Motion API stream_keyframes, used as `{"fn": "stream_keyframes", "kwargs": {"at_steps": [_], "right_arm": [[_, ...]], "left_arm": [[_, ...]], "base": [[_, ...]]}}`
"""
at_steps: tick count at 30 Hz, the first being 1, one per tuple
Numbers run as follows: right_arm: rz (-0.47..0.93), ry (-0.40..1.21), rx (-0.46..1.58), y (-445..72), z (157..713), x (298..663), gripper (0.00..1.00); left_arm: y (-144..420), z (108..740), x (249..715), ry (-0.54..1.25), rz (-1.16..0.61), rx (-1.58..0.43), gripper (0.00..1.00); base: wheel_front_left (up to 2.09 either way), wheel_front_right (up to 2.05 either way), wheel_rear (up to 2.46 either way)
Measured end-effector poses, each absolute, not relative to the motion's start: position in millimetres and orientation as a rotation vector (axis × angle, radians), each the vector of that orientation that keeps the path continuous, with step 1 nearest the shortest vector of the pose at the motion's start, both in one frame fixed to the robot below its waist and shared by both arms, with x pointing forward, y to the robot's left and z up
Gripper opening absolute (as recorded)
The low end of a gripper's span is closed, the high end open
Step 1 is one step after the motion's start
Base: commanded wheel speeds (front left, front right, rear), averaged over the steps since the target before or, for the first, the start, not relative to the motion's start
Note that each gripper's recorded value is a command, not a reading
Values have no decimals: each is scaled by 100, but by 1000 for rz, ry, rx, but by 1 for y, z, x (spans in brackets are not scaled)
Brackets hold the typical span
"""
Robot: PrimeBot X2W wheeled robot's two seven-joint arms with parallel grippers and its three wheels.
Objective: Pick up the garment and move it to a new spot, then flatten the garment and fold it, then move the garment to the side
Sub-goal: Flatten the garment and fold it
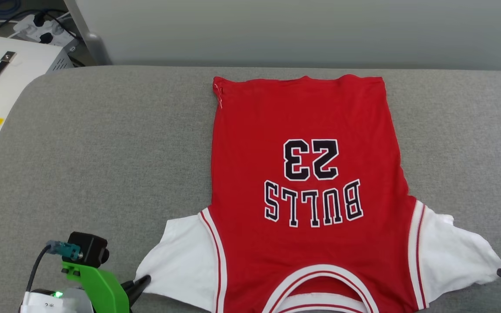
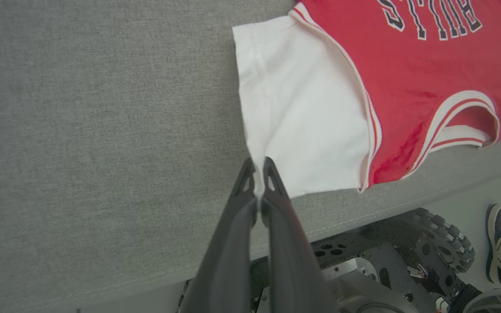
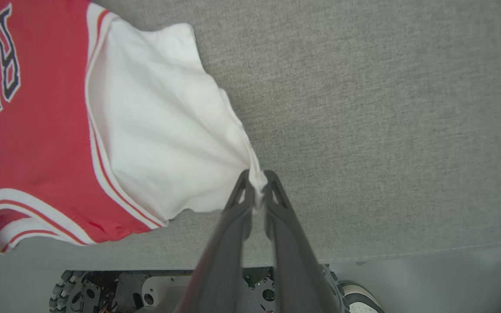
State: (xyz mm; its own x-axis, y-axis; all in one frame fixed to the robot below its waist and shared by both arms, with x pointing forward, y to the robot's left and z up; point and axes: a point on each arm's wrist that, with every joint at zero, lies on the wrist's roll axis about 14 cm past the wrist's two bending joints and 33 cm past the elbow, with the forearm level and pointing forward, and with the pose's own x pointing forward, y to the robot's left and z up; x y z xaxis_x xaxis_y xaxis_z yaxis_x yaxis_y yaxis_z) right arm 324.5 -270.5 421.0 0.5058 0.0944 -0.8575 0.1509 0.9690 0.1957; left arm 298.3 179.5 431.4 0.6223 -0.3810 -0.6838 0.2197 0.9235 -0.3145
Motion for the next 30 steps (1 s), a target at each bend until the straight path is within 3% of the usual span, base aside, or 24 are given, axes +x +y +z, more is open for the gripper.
{"fn": "stream_keyframes", "kwargs": {"at_steps": [7,18,30], "right_arm": [[29,952,213,-258,451,374,100],[171,826,170,-211,501,503,100],[141,984,28,-187,438,618,100]], "left_arm": [[155,452,309,805,-432,-209,0],[143,453,329,798,-478,-175,0],[157,418,351,844,-412,-190,0]], "base": [[0,0,0],[0,0,0],[0,0,0]]}}
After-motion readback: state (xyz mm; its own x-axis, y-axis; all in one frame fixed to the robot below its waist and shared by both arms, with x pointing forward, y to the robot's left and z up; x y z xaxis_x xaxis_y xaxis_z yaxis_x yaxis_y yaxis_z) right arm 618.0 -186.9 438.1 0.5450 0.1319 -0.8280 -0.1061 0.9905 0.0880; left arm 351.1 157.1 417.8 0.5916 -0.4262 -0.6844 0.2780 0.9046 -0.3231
